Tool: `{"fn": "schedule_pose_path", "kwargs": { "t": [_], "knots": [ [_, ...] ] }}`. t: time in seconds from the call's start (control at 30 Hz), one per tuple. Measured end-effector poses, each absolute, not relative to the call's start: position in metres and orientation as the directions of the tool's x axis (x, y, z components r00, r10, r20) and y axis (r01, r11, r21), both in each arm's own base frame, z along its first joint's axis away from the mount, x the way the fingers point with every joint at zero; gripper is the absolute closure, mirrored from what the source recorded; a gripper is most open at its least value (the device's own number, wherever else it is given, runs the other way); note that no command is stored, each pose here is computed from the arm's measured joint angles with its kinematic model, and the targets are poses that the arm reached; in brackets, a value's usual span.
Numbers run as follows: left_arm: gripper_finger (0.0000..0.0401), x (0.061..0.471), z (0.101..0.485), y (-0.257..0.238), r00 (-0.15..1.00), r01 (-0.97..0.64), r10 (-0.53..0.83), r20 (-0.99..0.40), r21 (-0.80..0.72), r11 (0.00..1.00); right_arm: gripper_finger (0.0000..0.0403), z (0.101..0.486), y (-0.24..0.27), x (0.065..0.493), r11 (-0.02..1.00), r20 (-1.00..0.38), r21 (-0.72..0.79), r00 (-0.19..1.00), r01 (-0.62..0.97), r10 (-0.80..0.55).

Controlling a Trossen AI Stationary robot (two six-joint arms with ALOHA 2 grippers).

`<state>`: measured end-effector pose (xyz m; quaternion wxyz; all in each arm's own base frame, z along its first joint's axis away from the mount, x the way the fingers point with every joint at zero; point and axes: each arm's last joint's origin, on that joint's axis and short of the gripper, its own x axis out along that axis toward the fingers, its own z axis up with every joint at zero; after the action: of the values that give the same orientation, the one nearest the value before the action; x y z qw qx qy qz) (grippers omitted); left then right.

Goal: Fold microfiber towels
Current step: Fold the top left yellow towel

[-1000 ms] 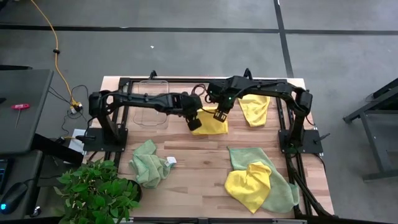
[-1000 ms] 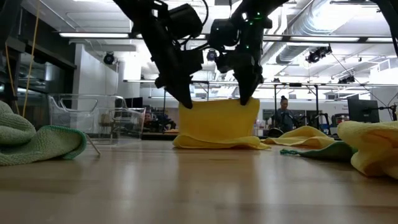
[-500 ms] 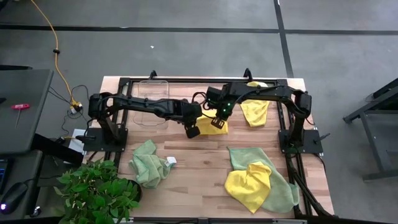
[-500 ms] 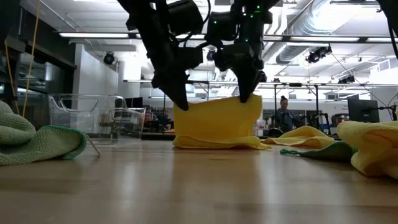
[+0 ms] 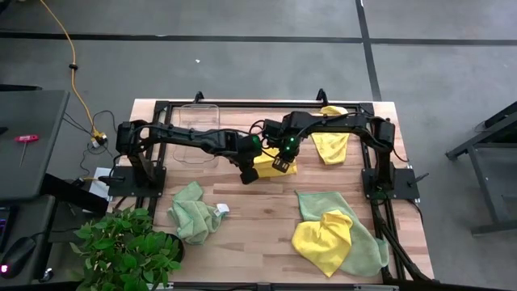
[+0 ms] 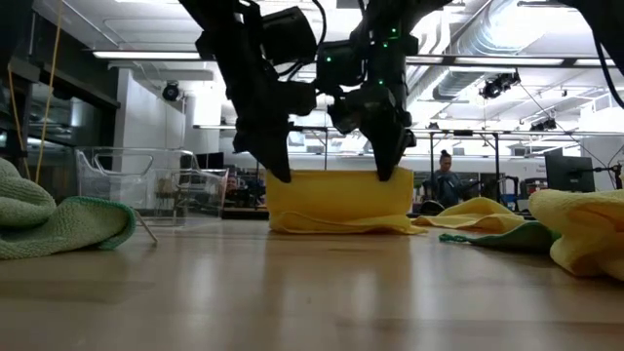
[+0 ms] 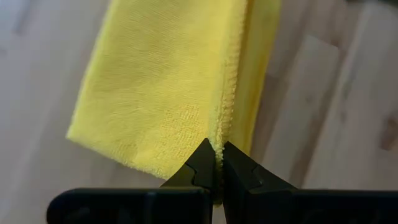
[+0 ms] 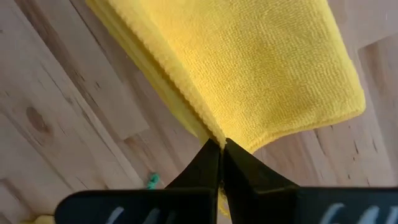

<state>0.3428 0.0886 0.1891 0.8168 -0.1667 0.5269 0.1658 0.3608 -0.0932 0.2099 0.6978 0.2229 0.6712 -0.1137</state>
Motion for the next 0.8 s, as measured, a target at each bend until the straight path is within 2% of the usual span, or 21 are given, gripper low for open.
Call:
{"fn": "schedule_pose_path", "kwargs": {
  "t": [0.2, 0.43, 0.53, 0.8],
  "knots": [
    [0.0393, 0.3437, 0.1893, 0.0876, 0.403, -0.433, 0.067, -0.913, -0.126, 0.892, 0.0403, 0.2099, -0.0932, 0.3605, 0.877, -0.988, 0.157, 0.07, 0.454, 0.141],
    [0.036, 0.3431, 0.1886, 0.0848, 0.408, -0.4, -0.006, -0.913, -0.185, 0.898, 0.0397, 0.2093, -0.0933, 0.3582, 0.883, -0.99, 0.143, 0.046, 0.447, 0.137],
    [0.0339, 0.3436, 0.1889, 0.0837, 0.419, -0.381, -0.047, -0.907, -0.223, 0.897, 0.0369, 0.2095, -0.0931, 0.3582, 0.882, -0.988, 0.153, 0.048, 0.446, 0.147],
    [0.0286, 0.3403, 0.1923, 0.0855, 0.419, -0.372, -0.096, -0.903, -0.267, 0.889, 0.0251, 0.2171, -0.091, 0.3524, 0.917, -0.986, 0.166, 0.036, 0.363, 0.165]
  ]
}}
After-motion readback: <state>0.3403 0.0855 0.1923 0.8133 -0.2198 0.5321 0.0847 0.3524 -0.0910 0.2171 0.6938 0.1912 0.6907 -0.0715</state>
